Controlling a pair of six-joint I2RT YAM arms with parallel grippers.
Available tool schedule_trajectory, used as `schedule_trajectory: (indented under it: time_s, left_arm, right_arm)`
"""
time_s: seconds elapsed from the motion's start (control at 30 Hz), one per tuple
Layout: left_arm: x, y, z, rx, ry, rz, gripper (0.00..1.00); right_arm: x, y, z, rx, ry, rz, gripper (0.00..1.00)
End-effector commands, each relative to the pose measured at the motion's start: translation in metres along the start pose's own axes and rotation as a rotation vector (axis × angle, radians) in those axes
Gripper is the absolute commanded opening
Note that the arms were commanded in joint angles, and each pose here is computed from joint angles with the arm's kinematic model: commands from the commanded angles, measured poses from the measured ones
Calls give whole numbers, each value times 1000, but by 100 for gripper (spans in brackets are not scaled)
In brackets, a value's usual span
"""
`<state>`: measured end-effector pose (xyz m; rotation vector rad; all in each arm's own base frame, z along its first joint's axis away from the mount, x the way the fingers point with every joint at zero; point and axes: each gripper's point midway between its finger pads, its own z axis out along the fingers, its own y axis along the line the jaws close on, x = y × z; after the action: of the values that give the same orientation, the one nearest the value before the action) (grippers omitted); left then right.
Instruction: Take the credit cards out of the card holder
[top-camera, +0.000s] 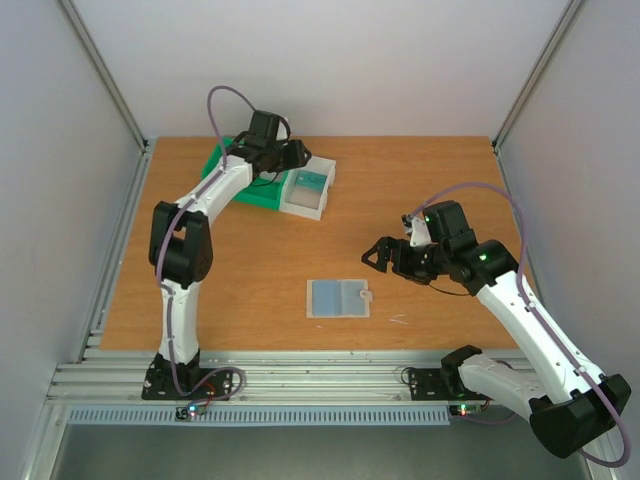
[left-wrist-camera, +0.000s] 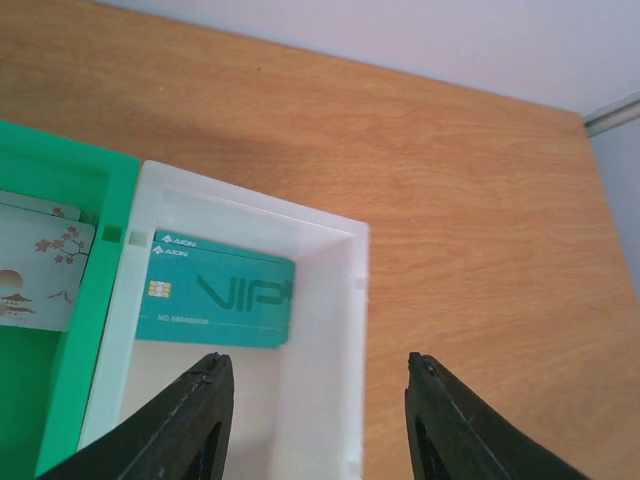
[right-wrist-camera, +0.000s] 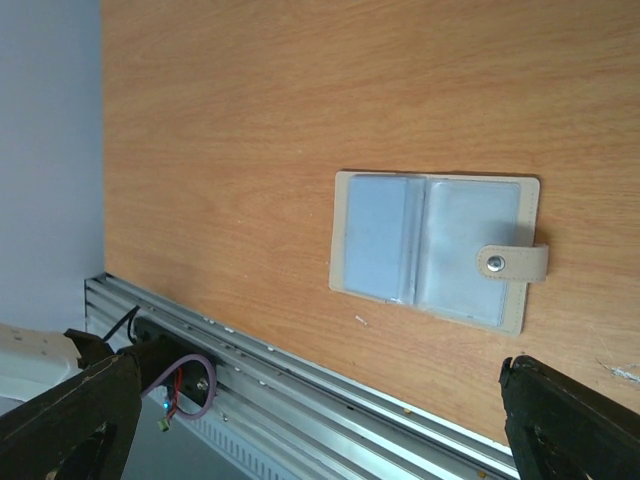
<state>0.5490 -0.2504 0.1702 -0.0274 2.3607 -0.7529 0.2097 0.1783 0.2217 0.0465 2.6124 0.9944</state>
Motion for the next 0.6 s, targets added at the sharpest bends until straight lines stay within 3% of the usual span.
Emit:
schedule_trajectory:
  time_s: [0.0,0.2,0.47,0.57]
  left_arm:
    - [-8,-22,-36,53,-37,40,48]
    - [25,-19,-76,18,22,21,50]
    - [102,-19,-115,25,136,3,51]
    - [131,-22,-125,51,182,-7,52]
  right_arm:
    - [0,0,-1,-8,-11,-6,99]
    - [0,-5,1,11,-9,-13,92]
    - [11,-8,29,-57,75,54,56]
    - [16,-14,40,-61,101,76,49]
